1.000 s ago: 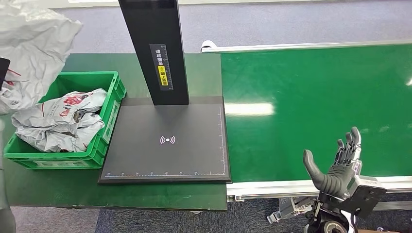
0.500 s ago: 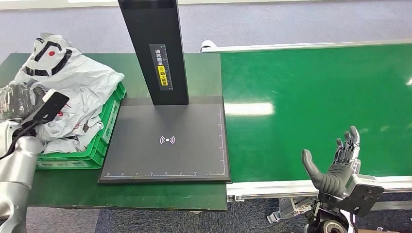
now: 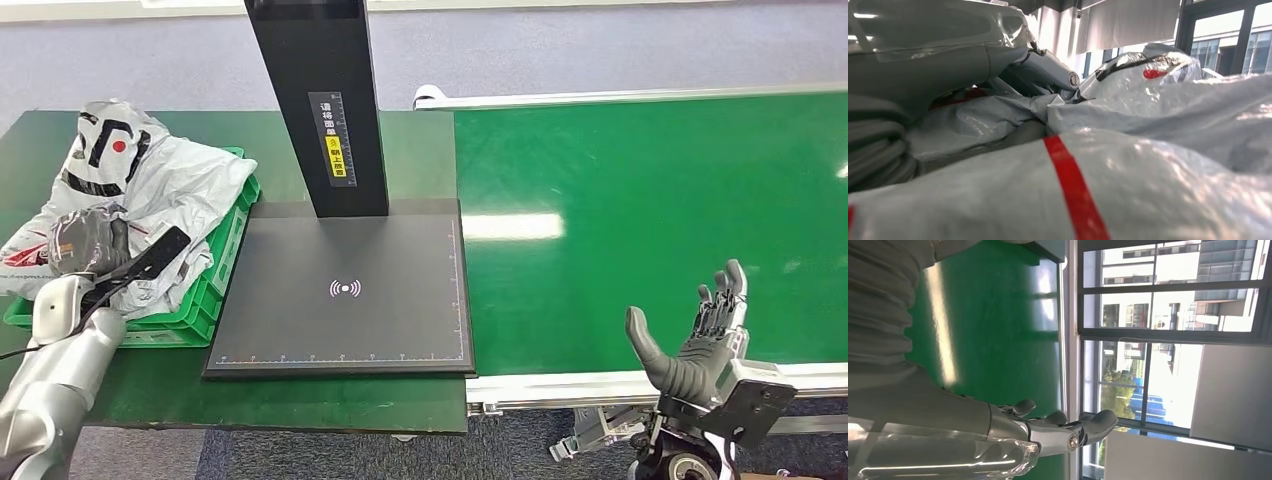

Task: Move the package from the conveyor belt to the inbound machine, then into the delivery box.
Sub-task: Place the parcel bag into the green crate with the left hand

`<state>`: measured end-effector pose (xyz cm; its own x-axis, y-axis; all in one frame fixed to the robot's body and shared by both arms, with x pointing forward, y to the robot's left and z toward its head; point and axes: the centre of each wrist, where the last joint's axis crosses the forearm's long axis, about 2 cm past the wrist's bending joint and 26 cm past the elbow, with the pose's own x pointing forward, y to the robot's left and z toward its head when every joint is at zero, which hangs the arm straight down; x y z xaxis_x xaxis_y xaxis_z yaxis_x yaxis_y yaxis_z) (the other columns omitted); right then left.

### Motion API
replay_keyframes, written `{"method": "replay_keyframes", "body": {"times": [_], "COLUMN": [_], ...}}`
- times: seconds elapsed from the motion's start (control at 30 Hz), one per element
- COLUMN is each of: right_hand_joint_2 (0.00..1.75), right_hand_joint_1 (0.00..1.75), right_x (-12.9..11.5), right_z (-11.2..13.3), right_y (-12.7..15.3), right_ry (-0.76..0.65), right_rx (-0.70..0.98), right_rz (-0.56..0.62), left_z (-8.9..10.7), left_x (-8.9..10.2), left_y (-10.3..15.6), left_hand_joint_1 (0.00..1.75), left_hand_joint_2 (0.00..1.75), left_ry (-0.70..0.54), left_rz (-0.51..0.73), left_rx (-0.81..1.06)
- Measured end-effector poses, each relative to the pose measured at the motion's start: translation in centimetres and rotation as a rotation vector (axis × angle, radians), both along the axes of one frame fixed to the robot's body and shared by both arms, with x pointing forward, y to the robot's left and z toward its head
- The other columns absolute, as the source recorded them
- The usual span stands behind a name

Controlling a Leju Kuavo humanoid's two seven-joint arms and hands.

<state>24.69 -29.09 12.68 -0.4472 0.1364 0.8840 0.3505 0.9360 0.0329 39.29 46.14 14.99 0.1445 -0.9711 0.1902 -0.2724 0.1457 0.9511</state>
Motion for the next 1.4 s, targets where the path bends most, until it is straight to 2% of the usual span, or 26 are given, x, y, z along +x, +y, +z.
{"method": "replay_keyframes", "body": {"times": [0.27,0.47,0.63,0.67,0.77,0.8,1.1,1.4], "right_hand_joint_2": [1.75,1.75,1.75,1.75,1.75,1.75,1.75,1.75], "right_hand_joint_1": [0.00,0.00,0.00,0.00,0.00,0.00,0.00,0.00], "right_x": [0.0,0.0,0.0,0.0,0.0,0.0,0.0,-0.4], "right_z": [0.0,0.0,0.0,0.0,0.0,0.0,0.2,0.4], "right_y": [-0.1,0.0,0.1,0.1,0.2,0.2,0.3,0.0], "right_ry": [0.000,0.002,0.002,0.001,0.001,0.001,0.004,0.003], "right_rx": [0.001,-0.006,-0.003,-0.003,-0.004,-0.005,-0.005,-0.006], "right_rz": [-0.002,0.016,0.022,0.023,0.028,0.029,0.016,-0.008], "left_z": [-0.6,-1.2,-1.5,-1.5,-1.6,-1.7,-1.6,-0.2], "left_x": [0.0,0.0,0.2,0.2,0.2,0.2,-0.9,-2.8], "left_y": [-0.1,-0.6,-0.5,-0.5,-0.5,-0.4,1.0,1.5], "left_hand_joint_1": [1.75,1.75,1.75,1.37,0.06,0.00,0.00,0.00], "left_hand_joint_2": [1.75,1.75,1.75,1.75,1.75,1.75,1.75,1.75], "left_ry": [0.044,0.171,0.249,0.258,0.279,0.275,0.025,-0.169], "left_rz": [0.016,0.104,0.122,0.124,0.132,0.133,0.111,0.101], "left_rx": [0.013,0.159,0.190,0.190,0.178,0.164,-0.102,-0.210]}}
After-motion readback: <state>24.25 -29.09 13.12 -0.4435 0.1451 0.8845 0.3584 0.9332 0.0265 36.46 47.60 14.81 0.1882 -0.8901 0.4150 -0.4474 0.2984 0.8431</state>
